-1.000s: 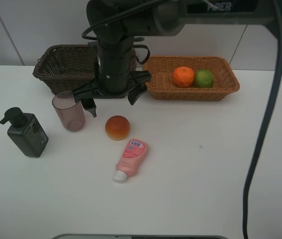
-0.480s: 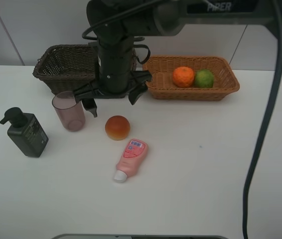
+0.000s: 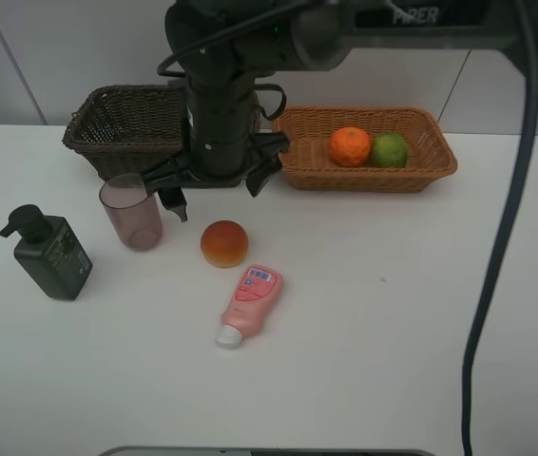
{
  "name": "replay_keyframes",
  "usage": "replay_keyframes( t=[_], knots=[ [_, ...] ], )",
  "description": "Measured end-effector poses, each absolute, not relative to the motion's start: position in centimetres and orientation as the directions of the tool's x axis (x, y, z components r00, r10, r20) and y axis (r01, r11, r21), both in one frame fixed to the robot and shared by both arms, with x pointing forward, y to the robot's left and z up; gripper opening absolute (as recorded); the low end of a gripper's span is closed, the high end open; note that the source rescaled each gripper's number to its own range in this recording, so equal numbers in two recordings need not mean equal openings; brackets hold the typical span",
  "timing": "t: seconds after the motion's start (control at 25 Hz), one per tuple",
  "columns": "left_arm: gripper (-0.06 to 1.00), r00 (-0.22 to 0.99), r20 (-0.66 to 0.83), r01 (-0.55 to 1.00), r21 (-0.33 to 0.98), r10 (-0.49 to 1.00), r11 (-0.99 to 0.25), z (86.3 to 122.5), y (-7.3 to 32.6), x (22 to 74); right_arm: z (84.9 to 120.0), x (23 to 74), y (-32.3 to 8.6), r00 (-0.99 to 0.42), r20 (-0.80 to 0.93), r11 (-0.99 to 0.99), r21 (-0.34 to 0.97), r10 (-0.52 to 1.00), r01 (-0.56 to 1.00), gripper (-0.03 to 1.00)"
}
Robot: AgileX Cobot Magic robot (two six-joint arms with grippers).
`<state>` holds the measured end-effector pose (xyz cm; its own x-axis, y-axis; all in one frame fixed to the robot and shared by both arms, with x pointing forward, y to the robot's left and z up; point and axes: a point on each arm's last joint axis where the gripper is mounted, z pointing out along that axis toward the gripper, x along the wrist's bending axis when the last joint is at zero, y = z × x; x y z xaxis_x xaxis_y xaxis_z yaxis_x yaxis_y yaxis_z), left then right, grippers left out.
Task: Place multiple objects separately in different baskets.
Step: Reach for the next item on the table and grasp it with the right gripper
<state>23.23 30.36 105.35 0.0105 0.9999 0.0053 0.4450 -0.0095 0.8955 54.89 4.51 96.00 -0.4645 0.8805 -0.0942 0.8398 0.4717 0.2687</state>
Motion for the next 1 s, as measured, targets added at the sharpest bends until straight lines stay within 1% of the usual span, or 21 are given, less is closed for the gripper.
replay_keyframes(
  t=[0.32,0.52,0.72,1.0],
  knots=[
    [0.98,0.011,0.005,0.445,0.895,1.0,-0.009,105.3,30.4,23.2,93.2,54.9,4.6,-0.465,-0.12,0.48,0.197,0.877,0.855,0.96],
    [0.98,0.011,0.005,0.445,0.895,1.0,-0.009,105.3,30.4,23.2,93.3,55.2,5.0,-0.467,-0.099,0.476,0.238,0.879,0.847,0.96],
    [0.98,0.011,0.005,0.445,0.895,1.0,-0.009,105.3,30.4,23.2,93.2,55.6,5.2,-0.425,-0.076,0.428,0.284,0.902,0.858,0.96],
    [0.98,0.011,0.005,0.445,0.895,1.0,-0.009,105.3,30.4,23.2,91.1,55.9,5.0,-0.416,-0.106,0.429,0.248,0.903,0.869,0.96]
  ],
)
